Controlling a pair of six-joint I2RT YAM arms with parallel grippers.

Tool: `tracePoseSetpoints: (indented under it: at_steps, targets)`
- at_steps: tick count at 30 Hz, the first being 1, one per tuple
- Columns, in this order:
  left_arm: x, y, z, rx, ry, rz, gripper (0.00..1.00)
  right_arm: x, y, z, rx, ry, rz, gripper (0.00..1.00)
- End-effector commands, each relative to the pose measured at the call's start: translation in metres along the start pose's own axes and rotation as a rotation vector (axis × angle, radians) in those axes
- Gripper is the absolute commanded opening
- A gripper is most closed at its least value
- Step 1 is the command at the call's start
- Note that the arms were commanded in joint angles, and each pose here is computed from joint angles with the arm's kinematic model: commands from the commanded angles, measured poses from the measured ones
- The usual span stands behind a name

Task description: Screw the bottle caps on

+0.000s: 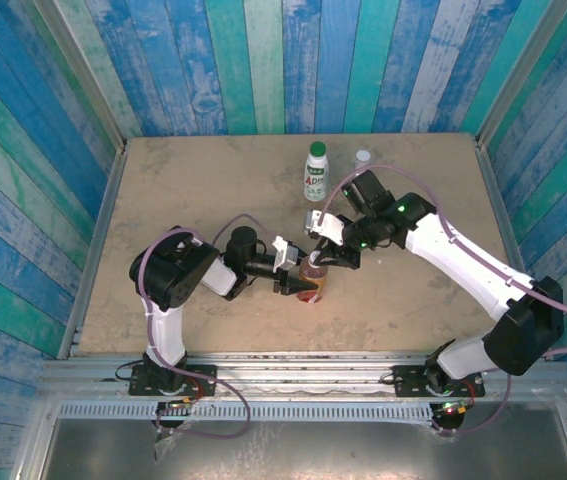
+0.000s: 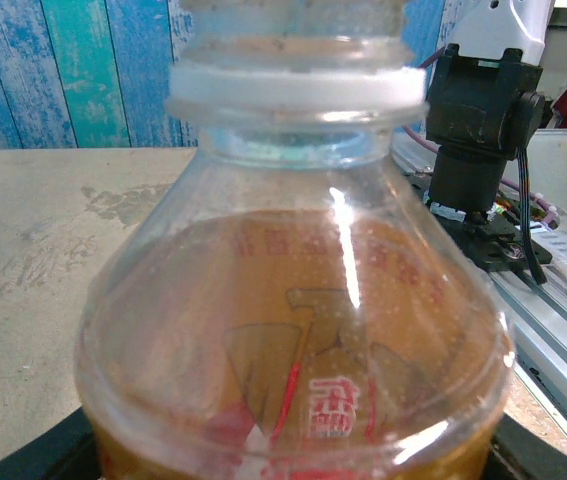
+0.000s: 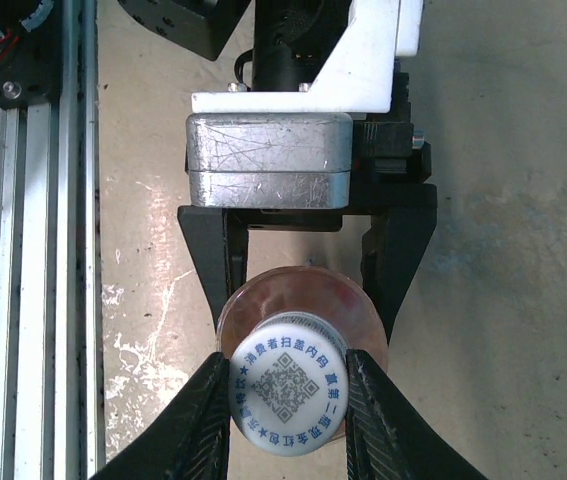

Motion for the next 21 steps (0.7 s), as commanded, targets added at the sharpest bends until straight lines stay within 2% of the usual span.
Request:
tracePoseSetpoints:
  at_steps: [1,8,17,21]
  targets:
    - [-0.024,-0.005,0.003,0.009,0.057,0.159,0.54,-0.014,0.013,-0.006,0.065,0.039,-0.148,0.29]
    - [-0.024,-0.006,0.003,0.008,0.058,0.159,0.54,-0.021,0.008,-0.016,0.044,0.055,-0.295,0.32]
    - [-0.024,-0.005,0.003,0.008,0.059,0.157,0.54,-0.025,0.006,-0.015,0.018,0.078,-0.340,0.31]
    - [-0.025,-0.005,0.003,0.007,0.060,0.158,0.54,-0.023,0.007,-0.012,0.008,0.072,-0.346,0.39]
Point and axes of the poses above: each hand's point on the last joint's axis, 136 mm out from that joint toward the fingers, its own z axis back along the fingers, its own y axis along the line the jaws close on, x = y × z, the point moved 3 cm from there along z, back along the fingers, and after that the axes turned 1 degree about -z, right-handed, at the moved point
